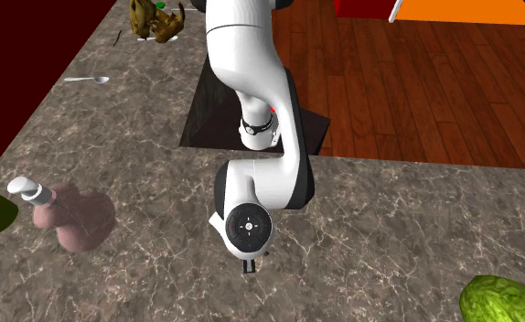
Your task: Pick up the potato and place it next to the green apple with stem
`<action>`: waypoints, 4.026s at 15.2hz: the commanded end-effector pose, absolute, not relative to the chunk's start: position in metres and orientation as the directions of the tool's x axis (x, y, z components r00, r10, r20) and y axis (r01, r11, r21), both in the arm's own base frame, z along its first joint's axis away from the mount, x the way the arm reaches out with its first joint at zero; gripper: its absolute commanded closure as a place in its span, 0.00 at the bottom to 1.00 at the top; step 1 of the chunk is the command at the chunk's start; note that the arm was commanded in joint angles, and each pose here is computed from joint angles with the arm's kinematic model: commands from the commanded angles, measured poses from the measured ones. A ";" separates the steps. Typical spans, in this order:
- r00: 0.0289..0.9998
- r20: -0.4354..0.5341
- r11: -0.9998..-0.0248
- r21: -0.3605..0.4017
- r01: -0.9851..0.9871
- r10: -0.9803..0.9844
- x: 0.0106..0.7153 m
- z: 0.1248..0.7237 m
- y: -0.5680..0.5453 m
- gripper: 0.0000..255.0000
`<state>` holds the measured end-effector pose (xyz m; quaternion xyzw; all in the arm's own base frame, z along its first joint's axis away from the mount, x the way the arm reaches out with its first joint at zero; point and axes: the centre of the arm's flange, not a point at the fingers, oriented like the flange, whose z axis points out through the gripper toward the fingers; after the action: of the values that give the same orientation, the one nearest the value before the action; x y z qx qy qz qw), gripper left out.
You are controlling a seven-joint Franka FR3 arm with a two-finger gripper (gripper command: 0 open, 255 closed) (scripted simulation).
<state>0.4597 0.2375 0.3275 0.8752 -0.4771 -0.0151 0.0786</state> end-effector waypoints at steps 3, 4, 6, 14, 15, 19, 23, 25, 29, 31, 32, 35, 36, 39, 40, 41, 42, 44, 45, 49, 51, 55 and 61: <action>0.544 0.049 -0.533 0.152 -0.833 -0.837 0.460 0.328 0.238 1.00; 0.544 0.049 -0.533 0.152 -0.833 -0.837 0.460 0.328 0.238 1.00; 0.544 0.049 -0.533 0.152 -0.833 -0.837 0.460 0.328 0.238 1.00; 0.544 0.049 -0.533 0.152 -0.833 -0.837 0.460 0.359 0.238 1.00; 0.544 0.049 -0.533 0.152 -0.833 -0.837 0.460 0.364 0.238 1.00; 0.544 0.049 -0.533 0.152 -0.833 -0.837 0.460 0.386 0.238 1.00; 0.544 0.049 -0.533 0.152 -0.833 -0.837 0.460 0.407 0.238 1.00; 0.544 0.049 -0.533 0.152 -0.833 -0.837 0.460 0.417 0.238 1.00; 0.544 0.049 -0.533 0.152 -0.833 -0.837 0.460 0.438 0.238 1.00; 0.544 0.049 -0.533 0.152 -0.833 -0.837 0.460 0.449 0.238 1.00; 0.544 0.049 -0.533 0.152 -0.833 -0.837 0.460 0.454 0.238 1.00; 0.544 0.049 -0.533 0.152 -0.833 -0.837 0.460 0.470 0.238 1.00; 0.544 0.049 -0.533 0.152 -0.833 -0.837 0.460 0.475 0.238 1.00; 0.544 0.049 -0.533 0.152 -0.833 -0.837 0.460 0.491 0.238 1.00; 0.544 0.049 -0.533 0.152 -0.833 -0.837 0.460 0.496 0.238 1.00; 0.544 0.049 -0.533 0.152 -0.833 -0.837 0.460 0.502 0.238 1.00; 0.544 0.049 -0.533 0.152 -0.833 -0.837 0.460 0.505 0.238 1.00; 0.544 0.049 -0.533 0.152 -0.833 -0.837 0.463 0.505 0.211 1.00; 0.544 0.049 -0.533 0.152 -0.833 -0.837 0.465 0.505 0.198 1.00; 0.544 0.049 -0.533 0.152 -0.833 -0.837 0.473 0.505 0.146 1.00; 0.544 0.049 -0.533 0.152 -0.833 -0.837 0.476 0.505 0.120 1.00; 0.544 0.049 -0.533 0.152 -0.833 -0.837 0.484 0.505 0.068 1.00; 0.544 0.049 -0.533 0.152 -0.833 -0.837 0.495 0.505 -0.011 1.00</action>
<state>0.4937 0.0036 0.5049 0.8749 -0.4776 -0.0152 0.0785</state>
